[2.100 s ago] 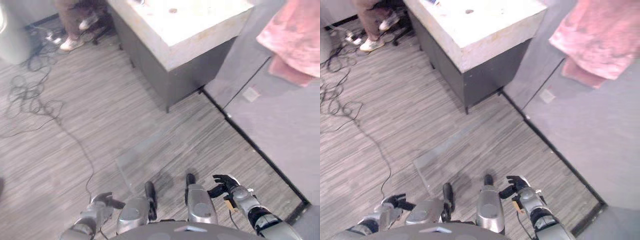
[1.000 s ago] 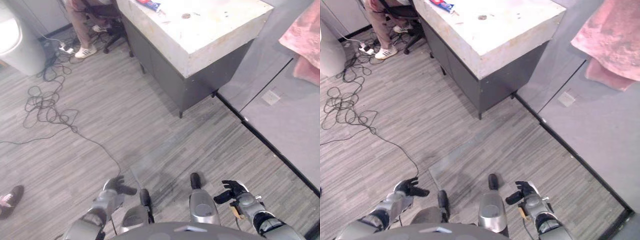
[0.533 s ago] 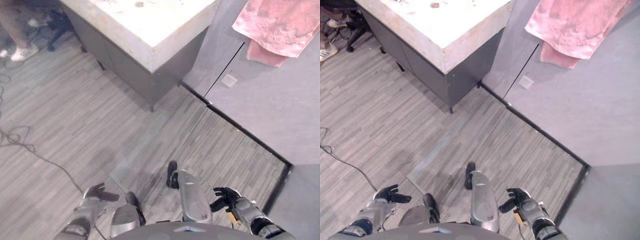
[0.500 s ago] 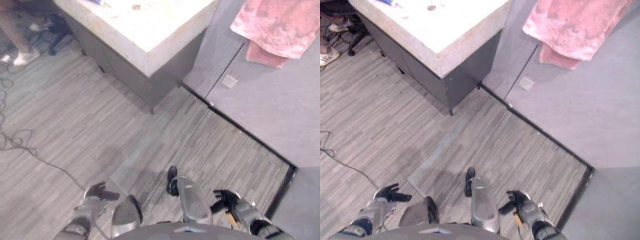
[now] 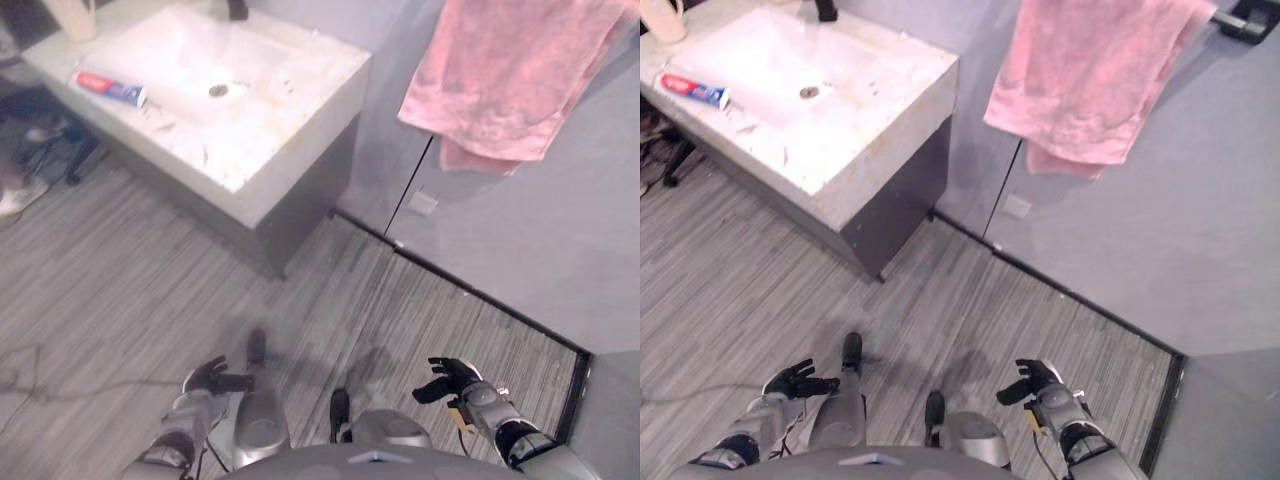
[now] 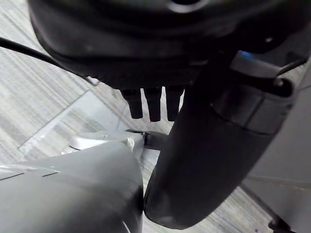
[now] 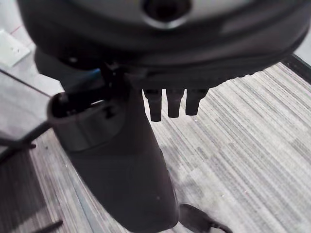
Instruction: Organize the bathroom.
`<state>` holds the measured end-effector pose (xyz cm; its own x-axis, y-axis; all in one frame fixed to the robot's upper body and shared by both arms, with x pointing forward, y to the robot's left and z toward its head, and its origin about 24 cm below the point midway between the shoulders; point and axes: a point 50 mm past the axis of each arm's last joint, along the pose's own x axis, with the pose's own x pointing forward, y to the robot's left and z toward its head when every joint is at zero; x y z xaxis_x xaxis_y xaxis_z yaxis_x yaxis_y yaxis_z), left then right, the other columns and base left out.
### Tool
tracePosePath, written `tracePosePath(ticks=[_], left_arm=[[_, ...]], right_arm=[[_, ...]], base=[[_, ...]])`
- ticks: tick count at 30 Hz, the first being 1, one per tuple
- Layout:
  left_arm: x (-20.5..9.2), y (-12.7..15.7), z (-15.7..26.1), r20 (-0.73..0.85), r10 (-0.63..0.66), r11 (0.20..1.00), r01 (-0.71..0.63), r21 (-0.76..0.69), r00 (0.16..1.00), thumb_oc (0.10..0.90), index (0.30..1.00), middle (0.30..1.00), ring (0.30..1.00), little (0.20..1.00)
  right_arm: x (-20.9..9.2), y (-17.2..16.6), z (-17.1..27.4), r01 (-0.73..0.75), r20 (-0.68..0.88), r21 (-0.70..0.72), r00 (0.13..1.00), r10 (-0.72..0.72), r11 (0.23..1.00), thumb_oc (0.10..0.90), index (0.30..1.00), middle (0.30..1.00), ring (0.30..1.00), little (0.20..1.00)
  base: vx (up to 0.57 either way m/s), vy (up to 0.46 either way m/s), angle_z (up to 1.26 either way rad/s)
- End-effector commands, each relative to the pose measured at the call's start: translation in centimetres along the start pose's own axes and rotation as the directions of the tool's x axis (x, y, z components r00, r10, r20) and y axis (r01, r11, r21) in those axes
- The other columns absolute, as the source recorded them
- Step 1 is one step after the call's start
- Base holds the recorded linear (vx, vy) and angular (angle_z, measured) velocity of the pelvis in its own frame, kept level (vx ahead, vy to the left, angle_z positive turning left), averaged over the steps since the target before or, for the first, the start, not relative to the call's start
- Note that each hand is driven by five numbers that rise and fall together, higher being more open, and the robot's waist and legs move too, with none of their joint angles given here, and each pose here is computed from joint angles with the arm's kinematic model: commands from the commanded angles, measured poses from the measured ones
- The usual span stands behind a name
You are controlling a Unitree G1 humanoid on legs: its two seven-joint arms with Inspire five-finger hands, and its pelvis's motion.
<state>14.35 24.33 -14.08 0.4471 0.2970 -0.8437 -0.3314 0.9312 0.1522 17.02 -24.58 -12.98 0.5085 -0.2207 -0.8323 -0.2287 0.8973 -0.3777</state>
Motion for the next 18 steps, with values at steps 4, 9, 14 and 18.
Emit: tracePosePath(ticks=[4,9,14,18], left_arm=[[-0.4,4.7,-1.9,-0.077,0.254,0.965,-0.247,0.086,0.964,0.8,0.9,0.9,0.9,0.9],[-1.0,8.2,-2.7,-0.148,0.407,0.91,-0.414,-0.02,0.901,0.8,0.9,0.9,0.9,0.9],[-1.8,11.2,-2.7,-0.191,0.534,0.81,-0.564,-0.165,0.823,0.8,0.9,0.9,0.9,0.9],[-2.4,12.1,-3.2,-0.193,0.611,0.728,-0.641,-0.243,0.768,0.8,0.9,0.9,0.9,0.9]], right_arm=[[-0.5,-2.0,-0.7,0.106,0.01,0.079,0.994,-0.107,0.991,0.8,0.9,0.9,0.9,0.9],[-0.7,-2.4,-1.3,0.123,0.009,0.078,0.992,-0.124,0.989,0.8,0.9,0.9,0.9,0.9],[-0.4,-2.3,-0.2,0.088,0.048,0.021,0.995,-0.089,0.996,0.8,0.9,0.9,0.9,0.9],[-0.4,-2.0,0.9,0.065,0.08,-0.002,0.995,-0.064,0.998,0.8,0.9,0.9,0.9,0.9]], base=[[0.16,0.361,-0.71],[0.09,0.268,-0.46],[-0.04,0.173,-0.64],[-0.06,0.107,-1.64]])
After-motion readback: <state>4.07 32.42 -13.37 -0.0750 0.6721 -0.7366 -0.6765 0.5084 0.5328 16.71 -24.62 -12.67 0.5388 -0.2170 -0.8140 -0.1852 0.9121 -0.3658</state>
